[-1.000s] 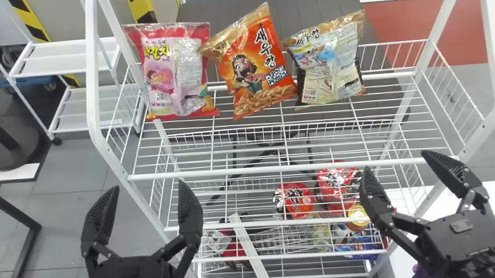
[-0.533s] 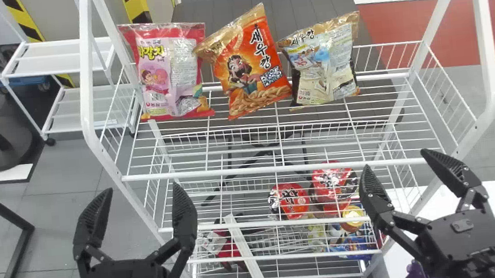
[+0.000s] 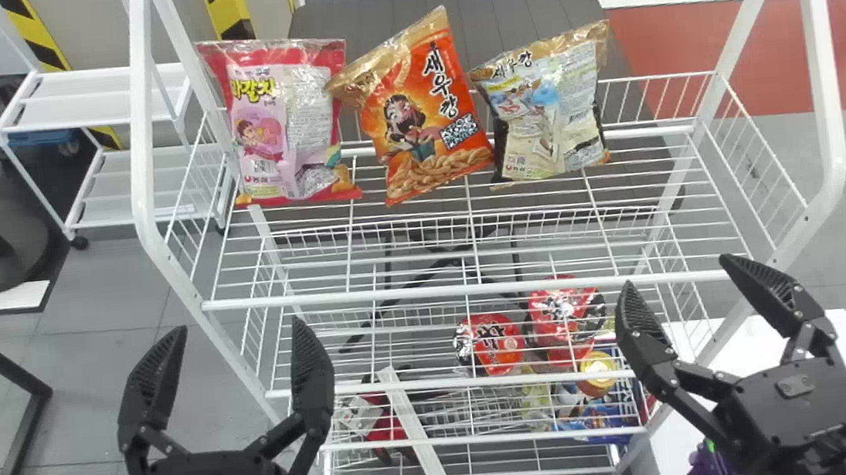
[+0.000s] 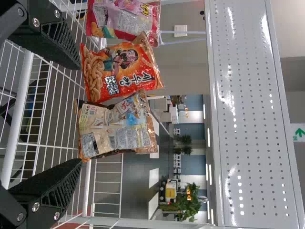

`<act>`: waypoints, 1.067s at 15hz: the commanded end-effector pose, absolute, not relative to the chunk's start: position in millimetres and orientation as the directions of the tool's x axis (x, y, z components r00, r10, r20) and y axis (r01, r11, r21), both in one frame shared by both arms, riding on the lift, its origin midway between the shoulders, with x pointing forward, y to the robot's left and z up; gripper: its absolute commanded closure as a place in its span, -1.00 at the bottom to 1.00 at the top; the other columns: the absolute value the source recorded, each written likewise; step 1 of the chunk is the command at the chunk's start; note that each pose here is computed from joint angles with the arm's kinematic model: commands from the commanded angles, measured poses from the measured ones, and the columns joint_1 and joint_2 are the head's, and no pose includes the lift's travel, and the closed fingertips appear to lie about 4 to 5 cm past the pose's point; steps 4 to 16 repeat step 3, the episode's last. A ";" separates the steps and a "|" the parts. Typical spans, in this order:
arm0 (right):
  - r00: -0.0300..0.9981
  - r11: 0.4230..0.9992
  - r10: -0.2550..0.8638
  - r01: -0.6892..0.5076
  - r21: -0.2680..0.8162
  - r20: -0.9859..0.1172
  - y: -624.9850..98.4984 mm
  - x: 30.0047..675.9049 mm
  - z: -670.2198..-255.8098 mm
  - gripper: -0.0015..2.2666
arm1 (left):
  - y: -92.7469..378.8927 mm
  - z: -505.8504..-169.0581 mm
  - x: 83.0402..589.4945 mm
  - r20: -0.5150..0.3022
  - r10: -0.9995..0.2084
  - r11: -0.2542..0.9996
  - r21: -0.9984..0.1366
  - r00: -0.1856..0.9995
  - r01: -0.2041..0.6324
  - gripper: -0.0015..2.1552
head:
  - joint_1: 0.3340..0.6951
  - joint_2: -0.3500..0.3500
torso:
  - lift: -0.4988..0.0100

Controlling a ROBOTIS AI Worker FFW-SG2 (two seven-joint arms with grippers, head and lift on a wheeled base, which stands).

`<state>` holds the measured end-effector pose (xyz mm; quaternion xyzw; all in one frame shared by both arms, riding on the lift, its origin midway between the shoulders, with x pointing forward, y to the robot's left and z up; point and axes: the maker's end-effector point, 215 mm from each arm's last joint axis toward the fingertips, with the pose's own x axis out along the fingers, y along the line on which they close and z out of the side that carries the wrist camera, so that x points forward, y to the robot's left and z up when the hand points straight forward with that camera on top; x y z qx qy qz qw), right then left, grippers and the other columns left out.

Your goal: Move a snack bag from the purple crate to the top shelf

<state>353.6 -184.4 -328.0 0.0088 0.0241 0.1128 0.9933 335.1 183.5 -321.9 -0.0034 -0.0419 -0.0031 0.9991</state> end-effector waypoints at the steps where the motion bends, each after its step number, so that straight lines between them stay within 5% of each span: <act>1: 0.974 0.974 0.225 -0.224 0.021 -0.042 -184.2 353.7 -326.0 -0.87 | 183.7 -321.1 334.2 0.085 -0.005 1.000 -0.007 0.996 0.005 -0.92 | 1.00 0.00 | 0.97; 16: 0.974 0.974 0.225 -0.224 0.021 -0.039 -184.9 353.8 -325.0 -0.87 | 183.7 -321.9 334.1 0.084 -0.005 1.000 -0.007 0.996 0.005 -0.92 | 1.00 0.00 | 0.97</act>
